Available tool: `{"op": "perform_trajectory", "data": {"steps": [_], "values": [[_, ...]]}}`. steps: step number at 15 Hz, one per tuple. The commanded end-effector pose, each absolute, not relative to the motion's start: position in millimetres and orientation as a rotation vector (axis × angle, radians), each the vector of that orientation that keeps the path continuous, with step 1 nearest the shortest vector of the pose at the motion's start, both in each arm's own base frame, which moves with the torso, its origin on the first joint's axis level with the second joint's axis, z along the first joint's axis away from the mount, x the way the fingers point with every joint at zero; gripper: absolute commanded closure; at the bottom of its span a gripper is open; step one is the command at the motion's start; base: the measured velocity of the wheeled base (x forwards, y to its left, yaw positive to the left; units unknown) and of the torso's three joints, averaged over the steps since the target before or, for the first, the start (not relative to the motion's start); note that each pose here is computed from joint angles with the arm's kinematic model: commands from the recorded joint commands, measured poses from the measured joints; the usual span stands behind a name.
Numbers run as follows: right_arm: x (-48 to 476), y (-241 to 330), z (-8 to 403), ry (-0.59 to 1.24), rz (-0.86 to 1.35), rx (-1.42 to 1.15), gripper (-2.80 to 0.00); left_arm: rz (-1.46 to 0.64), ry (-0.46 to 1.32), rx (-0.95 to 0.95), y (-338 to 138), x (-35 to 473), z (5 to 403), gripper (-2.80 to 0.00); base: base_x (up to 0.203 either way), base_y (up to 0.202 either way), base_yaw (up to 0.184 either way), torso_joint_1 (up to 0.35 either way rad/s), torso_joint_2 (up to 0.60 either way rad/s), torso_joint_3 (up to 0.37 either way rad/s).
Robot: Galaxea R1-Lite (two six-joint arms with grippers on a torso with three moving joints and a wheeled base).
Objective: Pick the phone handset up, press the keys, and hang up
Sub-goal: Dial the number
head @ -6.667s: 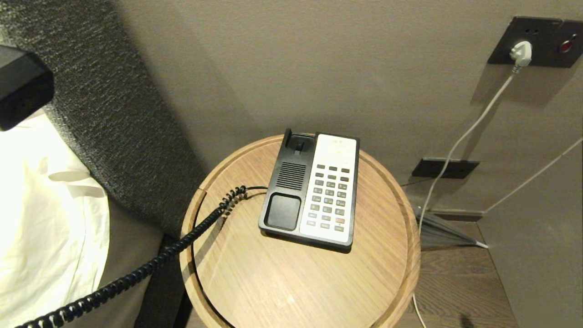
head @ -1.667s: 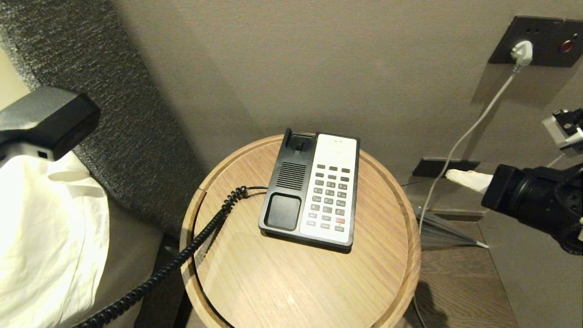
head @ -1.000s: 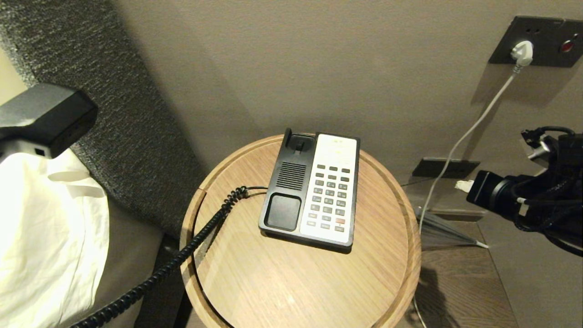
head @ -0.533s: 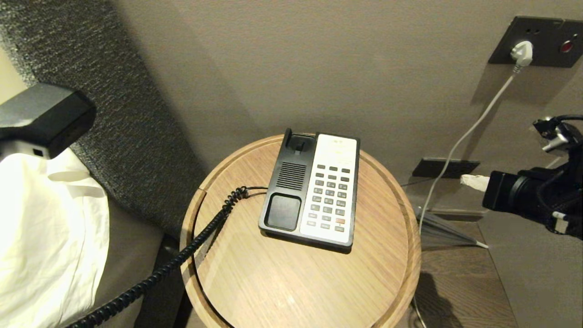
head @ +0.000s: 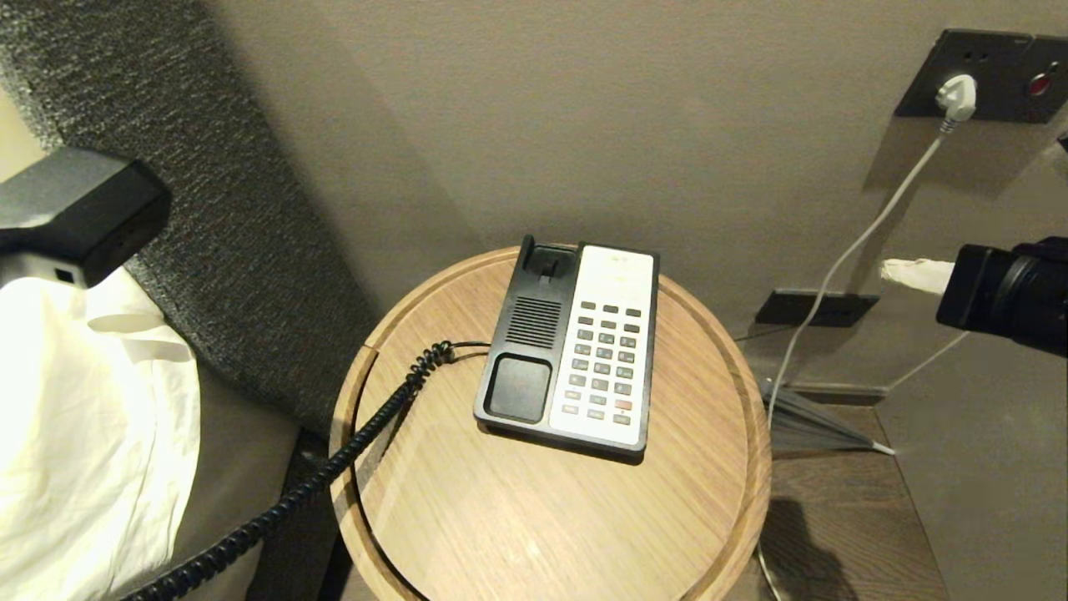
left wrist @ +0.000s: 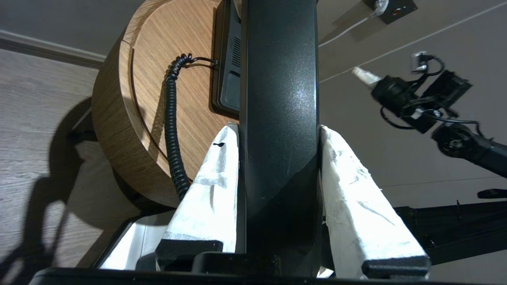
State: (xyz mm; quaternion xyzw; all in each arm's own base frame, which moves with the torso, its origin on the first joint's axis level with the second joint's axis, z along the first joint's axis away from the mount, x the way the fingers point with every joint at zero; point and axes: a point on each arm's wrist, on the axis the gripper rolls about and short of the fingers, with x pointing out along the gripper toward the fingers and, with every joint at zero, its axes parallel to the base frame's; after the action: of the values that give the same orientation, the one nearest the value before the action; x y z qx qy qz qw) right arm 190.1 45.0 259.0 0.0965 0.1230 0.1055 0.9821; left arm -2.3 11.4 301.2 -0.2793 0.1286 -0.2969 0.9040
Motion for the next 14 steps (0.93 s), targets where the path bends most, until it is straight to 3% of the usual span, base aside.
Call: {"op": "perform_trajectory", "data": {"steps": [1,4,5,9,14], "values": [[185,45,277,0.188,0.223,0.203,0.0,-0.611,0.268,-0.579,11,-2,301,0.0,0.0,0.0,0.0,0.0,0.0,0.0],[192,47,342,0.06,0.239,0.221,0.0,-0.611,0.268,-0.579,11,-2,302,0.0,0.0,0.0,0.0,0.0,0.0,0.0],[191,49,351,0.109,0.248,0.216,0.0,-0.611,0.268,-0.579,11,-2,302,0.0,0.0,0.0,0.0,0.0,0.0,0.0],[193,67,354,0.145,0.316,0.213,0.0,-0.612,0.264,-0.583,13,-3,301,0.0,0.0,0.0,0.0,0.0,0.0,0.0],[187,44,372,0.062,0.17,0.247,0.0,-0.614,0.259,-0.586,13,-3,304,0.0,0.0,0.0,0.0,0.0,0.0,0.0]]}}
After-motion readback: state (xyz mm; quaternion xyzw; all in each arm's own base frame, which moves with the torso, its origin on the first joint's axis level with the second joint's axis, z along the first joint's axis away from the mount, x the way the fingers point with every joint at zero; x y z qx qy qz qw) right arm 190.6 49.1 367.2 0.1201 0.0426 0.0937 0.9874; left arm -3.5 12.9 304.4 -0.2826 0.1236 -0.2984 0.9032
